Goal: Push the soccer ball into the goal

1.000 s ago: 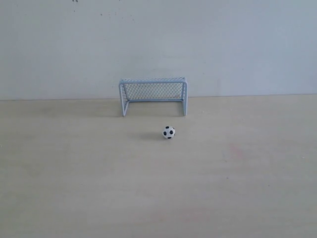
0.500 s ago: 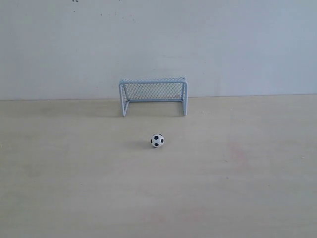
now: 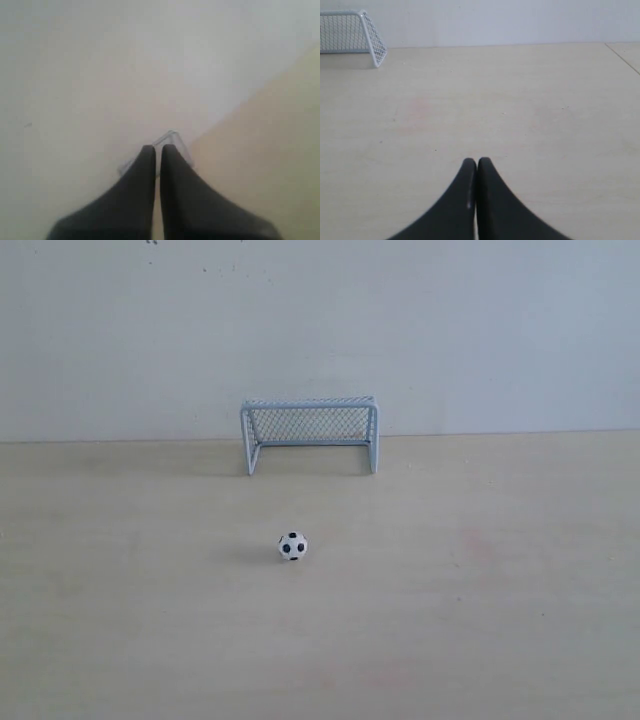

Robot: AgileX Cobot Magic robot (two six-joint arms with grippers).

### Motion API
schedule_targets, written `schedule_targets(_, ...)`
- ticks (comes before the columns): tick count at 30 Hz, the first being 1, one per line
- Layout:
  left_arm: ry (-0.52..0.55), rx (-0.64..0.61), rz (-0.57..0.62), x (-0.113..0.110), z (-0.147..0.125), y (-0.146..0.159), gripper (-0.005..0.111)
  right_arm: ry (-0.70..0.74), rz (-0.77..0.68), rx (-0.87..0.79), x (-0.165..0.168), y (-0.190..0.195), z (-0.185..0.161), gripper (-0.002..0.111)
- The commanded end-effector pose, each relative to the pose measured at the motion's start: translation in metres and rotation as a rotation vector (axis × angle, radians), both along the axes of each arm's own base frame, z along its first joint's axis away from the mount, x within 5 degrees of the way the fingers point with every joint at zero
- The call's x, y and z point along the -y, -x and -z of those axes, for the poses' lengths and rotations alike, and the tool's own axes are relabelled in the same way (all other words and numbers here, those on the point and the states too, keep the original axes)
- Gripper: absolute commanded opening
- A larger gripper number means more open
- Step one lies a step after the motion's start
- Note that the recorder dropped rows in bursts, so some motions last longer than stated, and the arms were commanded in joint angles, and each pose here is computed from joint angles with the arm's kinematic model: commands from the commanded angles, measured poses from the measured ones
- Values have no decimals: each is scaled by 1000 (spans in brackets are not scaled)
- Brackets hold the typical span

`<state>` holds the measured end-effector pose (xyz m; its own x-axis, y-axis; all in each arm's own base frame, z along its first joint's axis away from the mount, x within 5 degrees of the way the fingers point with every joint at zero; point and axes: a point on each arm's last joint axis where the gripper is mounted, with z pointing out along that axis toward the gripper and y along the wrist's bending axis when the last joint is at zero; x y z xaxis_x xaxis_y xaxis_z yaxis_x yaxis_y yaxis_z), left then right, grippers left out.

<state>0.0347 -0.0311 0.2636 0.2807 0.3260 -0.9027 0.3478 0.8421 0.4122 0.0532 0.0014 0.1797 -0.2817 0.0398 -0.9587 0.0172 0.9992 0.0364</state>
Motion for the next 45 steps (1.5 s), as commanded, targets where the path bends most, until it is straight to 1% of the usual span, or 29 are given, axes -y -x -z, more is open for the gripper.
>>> schedule_targets(1, 233, 9, -274, -25, 14, -13, 4, 9, 4, 10, 0, 0, -1, 0)
schedule_targets(4, 341, 14, -412, -38, 26, -17, 4, 9, 4, 10, 0, 0, -1, 0)
schedule_targets(7, 414, -9, -472, -43, 35, -19, 4, 9, 4, 10, 0, 0, -1, 0)
schedule_targets(11, 406, -43, -477, -42, 44, -20, 4, 9, 4, 8, 0, 0, -1, 0)
schedule_targets(19, 406, -44, -479, -42, 45, -20, 4, 9, 4, 8, 0, 0, -1, 0)
schedule_targets(21, 432, -59, -467, -41, 45, -21, 4, 9, 4, 8, 0, 0, -1, 0)
schedule_targets(28, 751, -176, -350, -35, 48, -21, 4, 9, 4, 8, 0, 0, -1, 0)
schedule_targets(29, 763, -185, -337, -34, 48, -21, 4, 9, 4, 8, 0, 0, -1, 0)
schedule_targets(31, 758, -201, -311, -31, 49, -21, 4, 9, 4, 8, 0, 0, -1, 0)
schedule_targets(33, 710, -212, -288, -28, 50, -21, 4, 9, 4, 8, 0, 0, -1, 0)
schedule_targets(34, 638, -220, -275, -25, 51, -21, 4, 9, 4, 8, 0, 0, -1, 0)
schedule_targets(36, 621, -270, -261, -23, 55, -21, 4, 9, 4, 8, 0, 0, -1, 0)
schedule_targets(38, 622, -334, -279, -23, 61, -21, 4, 9, 4, 8, 0, 0, -1, 0)
schedule_targets(39, 604, -379, -303, -23, 66, -21, 4, 9, 4, 8, 0, 0, -1, 0)
schedule_targets(40, 584, -391, -310, -23, 67, -21, 4, 9, 4, 8, 0, 0, -1, 0)
schedule_targets(42, 536, -454, -327, -23, 74, -20, 4, 9, 4, 8, 0, 0, -1, 0)
schedule_targets(43, 495, -488, -342, -23, 78, -19, 4, 9, 4, 8, 0, 0, -1, 0)
schedule_targets(45, 478, -486, -342, -23, 78, -19, 4, 9, 4, 8, 0, 0, -1, 0)
